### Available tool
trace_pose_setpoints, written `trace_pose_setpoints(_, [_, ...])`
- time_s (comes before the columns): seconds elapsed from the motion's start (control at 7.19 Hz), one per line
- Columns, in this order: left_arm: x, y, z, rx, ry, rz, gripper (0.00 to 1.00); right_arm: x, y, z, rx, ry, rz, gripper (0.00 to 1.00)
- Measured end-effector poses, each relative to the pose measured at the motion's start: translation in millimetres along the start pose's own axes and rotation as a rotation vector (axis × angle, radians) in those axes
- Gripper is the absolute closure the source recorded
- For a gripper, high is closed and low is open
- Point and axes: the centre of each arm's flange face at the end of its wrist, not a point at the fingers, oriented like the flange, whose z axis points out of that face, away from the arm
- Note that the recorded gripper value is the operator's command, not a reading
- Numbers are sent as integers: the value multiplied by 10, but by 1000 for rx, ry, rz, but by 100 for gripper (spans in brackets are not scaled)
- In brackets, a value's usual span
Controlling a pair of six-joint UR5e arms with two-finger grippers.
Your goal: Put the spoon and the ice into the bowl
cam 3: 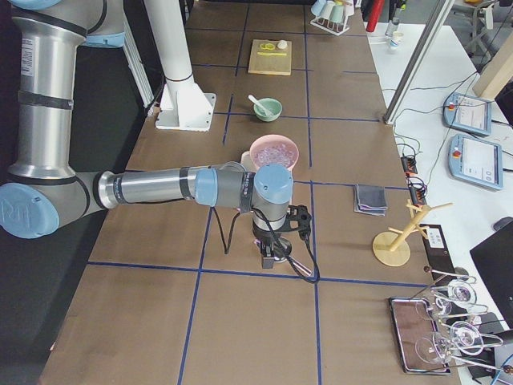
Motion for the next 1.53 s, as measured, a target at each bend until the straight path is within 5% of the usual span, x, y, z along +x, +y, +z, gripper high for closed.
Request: trace_pose_setpoints(1.53, [8, -12, -5, 1, -5, 1, 0, 6, -45, 7, 25, 5, -35, 0])
